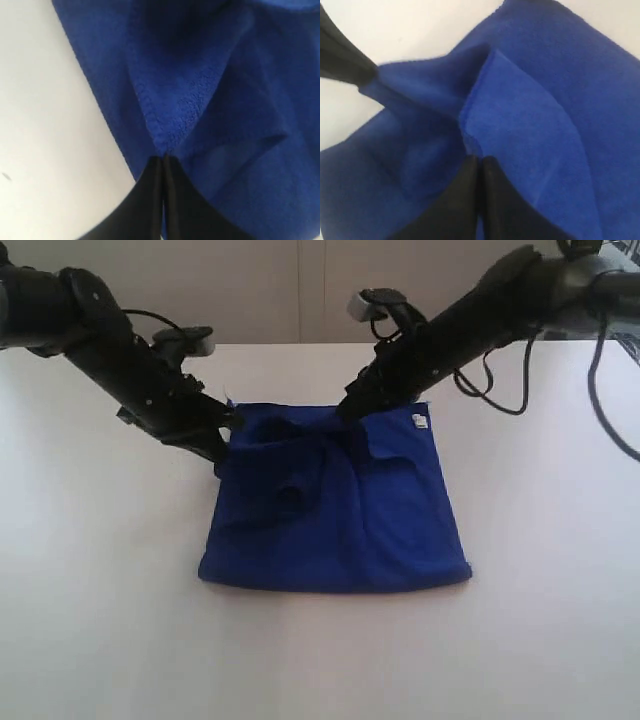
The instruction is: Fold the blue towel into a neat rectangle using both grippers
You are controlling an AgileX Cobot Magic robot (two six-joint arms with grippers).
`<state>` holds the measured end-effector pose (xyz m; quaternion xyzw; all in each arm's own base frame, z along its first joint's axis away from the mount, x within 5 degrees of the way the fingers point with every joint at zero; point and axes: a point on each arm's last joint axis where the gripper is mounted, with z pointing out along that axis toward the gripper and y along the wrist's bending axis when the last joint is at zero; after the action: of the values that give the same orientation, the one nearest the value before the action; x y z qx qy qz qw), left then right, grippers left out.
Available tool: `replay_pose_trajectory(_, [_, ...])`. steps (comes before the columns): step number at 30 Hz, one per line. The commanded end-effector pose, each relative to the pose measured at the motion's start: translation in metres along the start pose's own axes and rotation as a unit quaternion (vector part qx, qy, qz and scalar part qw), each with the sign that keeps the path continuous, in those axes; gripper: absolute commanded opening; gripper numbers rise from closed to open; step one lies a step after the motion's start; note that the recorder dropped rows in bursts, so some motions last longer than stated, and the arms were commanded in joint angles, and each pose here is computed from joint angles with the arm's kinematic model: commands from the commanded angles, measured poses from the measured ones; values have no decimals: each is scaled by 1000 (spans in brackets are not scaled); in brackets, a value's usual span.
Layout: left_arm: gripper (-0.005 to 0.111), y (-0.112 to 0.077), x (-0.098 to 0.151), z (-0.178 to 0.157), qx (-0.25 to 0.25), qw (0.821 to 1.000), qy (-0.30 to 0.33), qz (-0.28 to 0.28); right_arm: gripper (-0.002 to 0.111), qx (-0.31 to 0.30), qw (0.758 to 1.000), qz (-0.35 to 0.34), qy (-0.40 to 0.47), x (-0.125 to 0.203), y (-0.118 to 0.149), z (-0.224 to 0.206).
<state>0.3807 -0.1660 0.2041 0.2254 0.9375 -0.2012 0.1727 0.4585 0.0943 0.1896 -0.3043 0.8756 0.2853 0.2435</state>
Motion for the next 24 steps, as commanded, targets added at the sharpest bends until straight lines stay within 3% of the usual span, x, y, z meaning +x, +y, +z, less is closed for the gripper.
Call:
replay_pose_trajectory(1, [0, -18, 0, -45, 12, 996, -7, 91, 0, 71, 997, -22, 16, -14, 16, -44])
replay_pose_trajectory(4, [0, -25, 3, -76, -15, 991, -7, 133, 0, 88, 996, -23, -8, -20, 39, -74])
replay_pose_trajectory(8, [0, -42, 17, -104, 6, 984, 28, 176, 0, 118, 992, -25, -39, -11, 69, -107])
replay_pose_trajectory(10, [0, -51, 24, -109, 23, 978, 54, 200, 0, 129, 990, -26, -51, -3, 83, -120])
replay_pose_trajectory(16, [0, -80, 31, -127, 32, 969, 46, 242, 0, 145, 987, -29, -69, 21, 114, -144])
replay_pose_trajectory(24, [0, -108, 59, -158, -8, 959, 77, 273, 0, 150, 983, -48, -93, 50, 159, -177])
